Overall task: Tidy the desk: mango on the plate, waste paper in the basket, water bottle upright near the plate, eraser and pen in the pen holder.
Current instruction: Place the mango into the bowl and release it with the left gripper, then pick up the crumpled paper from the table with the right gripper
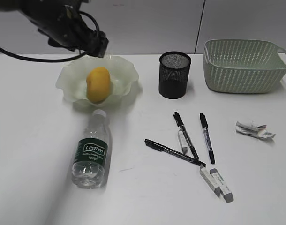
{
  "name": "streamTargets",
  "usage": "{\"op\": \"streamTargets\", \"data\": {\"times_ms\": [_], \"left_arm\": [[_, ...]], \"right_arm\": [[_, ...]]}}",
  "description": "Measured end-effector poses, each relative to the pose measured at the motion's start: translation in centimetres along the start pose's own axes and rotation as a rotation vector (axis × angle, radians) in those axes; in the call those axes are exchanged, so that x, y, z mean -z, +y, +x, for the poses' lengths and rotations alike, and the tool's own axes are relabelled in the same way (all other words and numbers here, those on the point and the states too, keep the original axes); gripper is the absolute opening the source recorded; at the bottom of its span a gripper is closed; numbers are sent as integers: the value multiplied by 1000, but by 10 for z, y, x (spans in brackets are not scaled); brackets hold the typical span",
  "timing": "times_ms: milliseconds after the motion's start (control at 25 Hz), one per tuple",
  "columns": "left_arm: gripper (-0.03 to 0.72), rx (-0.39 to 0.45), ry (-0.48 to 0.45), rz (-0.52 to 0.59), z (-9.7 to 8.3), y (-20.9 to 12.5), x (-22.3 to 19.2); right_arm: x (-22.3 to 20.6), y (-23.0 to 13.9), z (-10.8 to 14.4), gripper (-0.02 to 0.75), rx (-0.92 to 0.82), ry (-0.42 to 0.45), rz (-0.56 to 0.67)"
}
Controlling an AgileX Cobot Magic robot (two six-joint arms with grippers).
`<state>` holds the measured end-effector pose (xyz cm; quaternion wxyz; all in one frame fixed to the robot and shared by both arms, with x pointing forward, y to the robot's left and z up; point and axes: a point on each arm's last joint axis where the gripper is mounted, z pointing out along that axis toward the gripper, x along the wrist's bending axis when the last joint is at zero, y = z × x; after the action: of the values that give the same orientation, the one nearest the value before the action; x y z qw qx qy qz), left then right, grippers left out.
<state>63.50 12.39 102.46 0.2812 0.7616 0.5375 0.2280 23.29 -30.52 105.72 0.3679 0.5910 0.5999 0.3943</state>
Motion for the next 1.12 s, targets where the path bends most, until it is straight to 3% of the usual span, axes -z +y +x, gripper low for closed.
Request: {"op": "streamTargets", "data": {"times_ms": [120,240,560,840,960,1120], "left_arm": [[555,-23,15,-37,9,-12,55],[534,-23,18,-79,19,-48,120],[531,55,73,-166,52,-196,280],[530,137,-2,-318,57,-285,321],[529,153,-31,-390,57,-299,325],[529,154,-34,-402,57,-302,325]], "right_arm": [[0,0,0,371,-1,1,0],[0,0,0,371,-1,1,0],[0,0,0,371,-1,2,0],[0,0,0,371,-1,2,0],[0,0,1,371,0,8,1],[-11,21,7,371,66,53,6]]}}
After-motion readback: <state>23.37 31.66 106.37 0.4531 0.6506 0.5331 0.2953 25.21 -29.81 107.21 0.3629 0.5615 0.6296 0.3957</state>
